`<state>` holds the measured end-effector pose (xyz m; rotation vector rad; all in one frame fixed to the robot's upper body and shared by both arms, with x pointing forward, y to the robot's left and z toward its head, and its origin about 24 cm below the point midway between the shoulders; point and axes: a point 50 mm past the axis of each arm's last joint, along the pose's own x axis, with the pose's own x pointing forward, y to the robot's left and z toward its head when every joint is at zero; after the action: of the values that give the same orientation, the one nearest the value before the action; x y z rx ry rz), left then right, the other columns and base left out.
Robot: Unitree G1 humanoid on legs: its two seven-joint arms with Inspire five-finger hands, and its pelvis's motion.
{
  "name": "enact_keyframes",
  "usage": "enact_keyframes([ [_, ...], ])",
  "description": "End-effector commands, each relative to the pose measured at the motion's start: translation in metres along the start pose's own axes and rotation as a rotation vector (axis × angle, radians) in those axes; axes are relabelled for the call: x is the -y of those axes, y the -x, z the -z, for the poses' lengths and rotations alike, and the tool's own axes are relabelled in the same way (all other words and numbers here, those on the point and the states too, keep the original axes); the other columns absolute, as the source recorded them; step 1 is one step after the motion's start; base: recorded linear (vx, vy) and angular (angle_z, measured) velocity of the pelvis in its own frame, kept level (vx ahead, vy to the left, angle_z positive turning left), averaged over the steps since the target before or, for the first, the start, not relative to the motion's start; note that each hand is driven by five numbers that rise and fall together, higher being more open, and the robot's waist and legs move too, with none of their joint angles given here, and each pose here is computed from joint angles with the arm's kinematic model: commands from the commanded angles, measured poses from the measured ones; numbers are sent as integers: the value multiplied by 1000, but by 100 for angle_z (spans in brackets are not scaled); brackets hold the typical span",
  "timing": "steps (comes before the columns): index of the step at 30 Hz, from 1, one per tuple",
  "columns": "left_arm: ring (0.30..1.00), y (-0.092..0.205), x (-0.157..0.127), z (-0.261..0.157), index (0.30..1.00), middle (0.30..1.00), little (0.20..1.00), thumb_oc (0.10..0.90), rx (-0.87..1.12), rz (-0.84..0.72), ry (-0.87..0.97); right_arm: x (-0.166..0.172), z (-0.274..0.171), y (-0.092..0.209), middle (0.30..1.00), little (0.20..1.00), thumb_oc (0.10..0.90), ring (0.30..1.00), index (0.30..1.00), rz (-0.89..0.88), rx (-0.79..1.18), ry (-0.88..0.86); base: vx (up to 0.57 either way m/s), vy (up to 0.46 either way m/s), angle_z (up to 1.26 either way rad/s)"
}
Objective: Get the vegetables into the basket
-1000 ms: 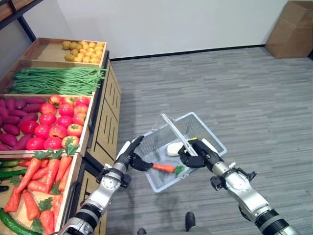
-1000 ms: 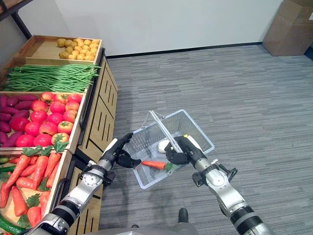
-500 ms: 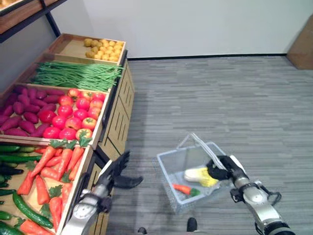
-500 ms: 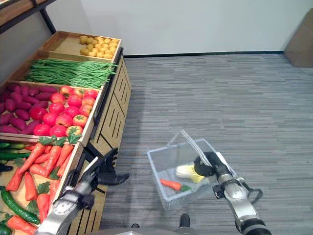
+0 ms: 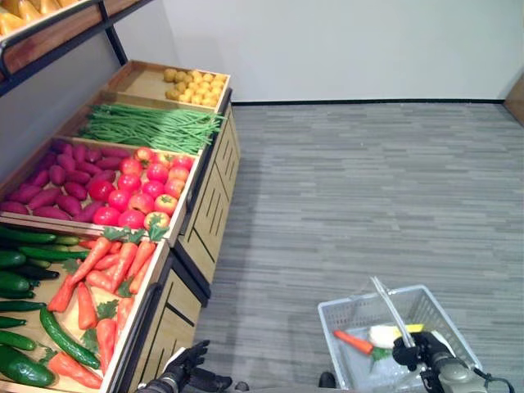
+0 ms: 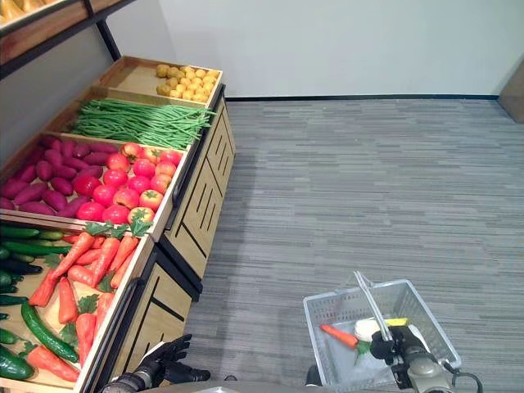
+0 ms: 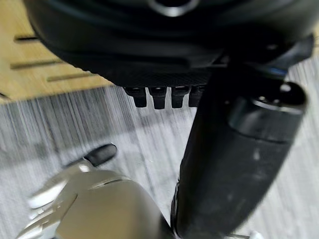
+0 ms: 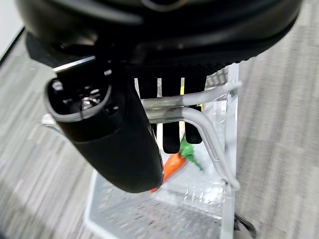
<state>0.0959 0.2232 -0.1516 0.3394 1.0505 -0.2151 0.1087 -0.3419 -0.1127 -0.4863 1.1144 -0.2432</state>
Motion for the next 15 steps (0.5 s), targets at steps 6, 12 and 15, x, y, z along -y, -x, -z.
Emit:
enact_keyframes([
  [6, 1000, 10, -17, 43, 1000, 1000, 1000, 900, -217, -95, -177, 35, -31, -5, 1000, 1000, 900, 1000, 1000, 142, 51, -2, 0, 0, 0],
  [12, 1000, 13, -15, 49, 1000, 1000, 1000, 900, -243, -108, -161, 46, -9, -1, 1000, 1000, 900, 1000, 1000, 189, -28, -49, 0, 0, 0],
  [15, 1000, 12, -13, 49, 1000, 1000, 1000, 900, -239, -106, -139, 48, -3, 1, 1000, 1000, 900, 1000, 1000, 201, -46, -87, 0, 0, 0],
])
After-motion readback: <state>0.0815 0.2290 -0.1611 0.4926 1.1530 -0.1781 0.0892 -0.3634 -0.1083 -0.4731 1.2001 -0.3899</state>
